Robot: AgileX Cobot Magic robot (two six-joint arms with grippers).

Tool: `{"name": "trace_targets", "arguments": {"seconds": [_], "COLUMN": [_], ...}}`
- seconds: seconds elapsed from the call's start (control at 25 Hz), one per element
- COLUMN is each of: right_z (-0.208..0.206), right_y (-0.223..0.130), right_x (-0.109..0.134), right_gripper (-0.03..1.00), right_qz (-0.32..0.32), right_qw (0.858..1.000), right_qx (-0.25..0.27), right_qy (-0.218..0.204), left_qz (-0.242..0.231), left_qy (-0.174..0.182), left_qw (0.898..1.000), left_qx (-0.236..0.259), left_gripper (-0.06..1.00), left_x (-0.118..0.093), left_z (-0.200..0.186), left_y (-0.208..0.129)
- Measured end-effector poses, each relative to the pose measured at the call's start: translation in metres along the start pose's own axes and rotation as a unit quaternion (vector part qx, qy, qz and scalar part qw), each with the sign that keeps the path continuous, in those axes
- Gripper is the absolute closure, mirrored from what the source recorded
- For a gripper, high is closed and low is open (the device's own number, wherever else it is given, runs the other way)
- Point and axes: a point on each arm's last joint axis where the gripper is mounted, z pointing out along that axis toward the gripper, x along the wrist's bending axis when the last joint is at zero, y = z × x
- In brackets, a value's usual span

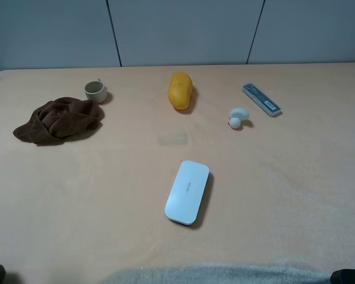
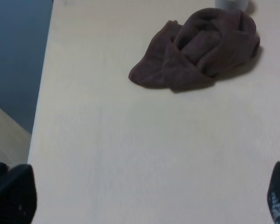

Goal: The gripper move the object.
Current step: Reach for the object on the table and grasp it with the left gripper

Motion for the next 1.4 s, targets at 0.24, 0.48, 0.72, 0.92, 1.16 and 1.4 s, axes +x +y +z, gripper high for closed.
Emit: {"name": "trace_targets", "arguments": {"seconds": [0.24, 0.48, 0.72, 0.92, 1.16, 1.4], "right_z": [0.000, 0.000, 0.000, 0.000, 0.000, 0.000], "right_y": [0.000, 0.000, 0.000, 0.000, 0.000, 0.000], "right_x": [0.000, 0.000, 0.000, 0.000, 0.000, 0.000], "right_gripper": [0.28, 0.28, 0.28, 0.28, 0.28, 0.28], "right_qz": [0.000, 0.000, 0.000, 0.000, 0.000, 0.000], "right_qw": [1.000, 1.000, 1.000, 1.000, 1.000, 1.000], "right_qx": [0.000, 0.000, 0.000, 0.000, 0.000, 0.000], "right_qy": [0.000, 0.000, 0.000, 0.000, 0.000, 0.000], "left_qz": [0.000, 0.000, -0.002, -0.001, -0.001, -0.003], "left_qy": [0.000, 0.000, 0.001, -0.001, -0.018, -0.040], "left_qw": [1.000, 1.000, 1.000, 1.000, 0.999, 0.994], "left_qx": [0.000, 0.000, -0.008, 0.000, 0.050, 0.103], "left_gripper": [-0.05, -0.05, -0.05, -0.05, -0.05, -0.05], "left_x": [0.000, 0.000, 0.001, 0.002, 0.001, -0.001], "left_z": [0.000, 0.000, -0.002, -0.002, 0.017, 0.038], "left_y": [0.000, 0.000, 0.003, 0.013, 0.032, 0.055]}}
